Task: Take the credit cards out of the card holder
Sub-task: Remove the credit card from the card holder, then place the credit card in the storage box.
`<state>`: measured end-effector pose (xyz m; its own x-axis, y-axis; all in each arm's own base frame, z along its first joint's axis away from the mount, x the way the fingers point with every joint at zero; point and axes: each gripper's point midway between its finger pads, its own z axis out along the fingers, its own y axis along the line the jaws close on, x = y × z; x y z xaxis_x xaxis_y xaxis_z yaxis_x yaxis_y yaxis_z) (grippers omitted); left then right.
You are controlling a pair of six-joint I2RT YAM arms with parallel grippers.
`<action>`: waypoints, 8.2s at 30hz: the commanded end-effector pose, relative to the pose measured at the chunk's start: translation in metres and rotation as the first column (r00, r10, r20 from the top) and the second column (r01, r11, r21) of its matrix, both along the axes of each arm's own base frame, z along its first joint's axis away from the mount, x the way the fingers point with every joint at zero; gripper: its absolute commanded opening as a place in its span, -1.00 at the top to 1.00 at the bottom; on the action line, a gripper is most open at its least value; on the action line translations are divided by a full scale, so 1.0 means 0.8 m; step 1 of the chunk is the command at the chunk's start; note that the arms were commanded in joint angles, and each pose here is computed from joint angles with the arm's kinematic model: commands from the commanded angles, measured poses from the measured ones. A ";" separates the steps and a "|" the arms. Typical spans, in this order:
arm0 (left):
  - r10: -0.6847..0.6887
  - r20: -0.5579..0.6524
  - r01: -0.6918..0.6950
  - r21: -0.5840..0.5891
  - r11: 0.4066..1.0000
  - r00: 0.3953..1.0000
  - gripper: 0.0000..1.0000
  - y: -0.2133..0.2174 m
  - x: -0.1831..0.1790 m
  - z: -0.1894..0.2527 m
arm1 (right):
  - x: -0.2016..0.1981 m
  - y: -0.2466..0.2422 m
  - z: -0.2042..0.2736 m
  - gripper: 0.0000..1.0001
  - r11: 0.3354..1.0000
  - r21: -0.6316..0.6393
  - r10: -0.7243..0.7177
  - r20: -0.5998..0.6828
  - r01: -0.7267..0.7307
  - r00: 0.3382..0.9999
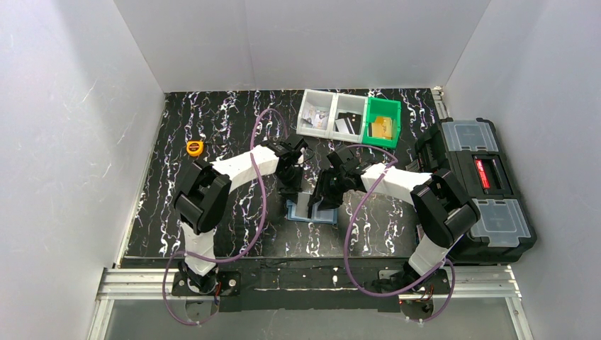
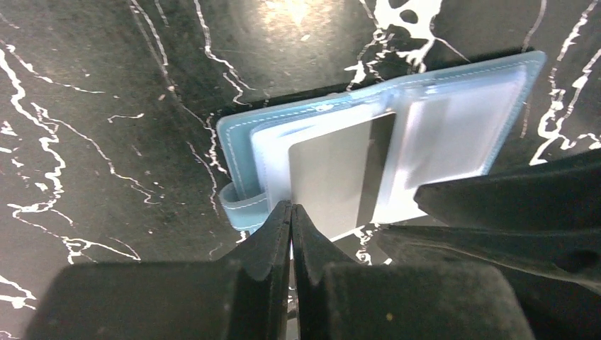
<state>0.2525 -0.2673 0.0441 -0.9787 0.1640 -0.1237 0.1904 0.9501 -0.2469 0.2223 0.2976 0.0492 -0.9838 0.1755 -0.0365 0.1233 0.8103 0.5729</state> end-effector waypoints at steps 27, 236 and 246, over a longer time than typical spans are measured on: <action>0.010 -0.060 -0.004 0.095 0.995 0.998 1.00 0.029 -0.022 -0.036 | -0.002 0.011 -0.036 0.26 0.999 0.032 0.005 -0.069 -0.003 0.998; 0.019 -0.042 -0.041 -0.609 0.792 0.999 -0.97 0.009 -0.012 0.228 | 0.417 -0.136 0.088 0.80 0.962 0.063 -0.273 0.279 0.267 0.920; 0.025 -0.025 -0.035 -0.596 0.803 0.999 -0.96 0.012 -0.010 0.230 | 0.424 -0.134 0.122 -0.32 0.956 0.088 -0.294 0.278 0.280 0.915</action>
<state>0.2484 -0.2618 0.2031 -0.9938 0.0262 -0.1083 0.1000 0.6382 -0.7633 0.5641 0.1941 0.1125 -0.8562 0.4421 -0.2673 0.1853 0.7458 0.6399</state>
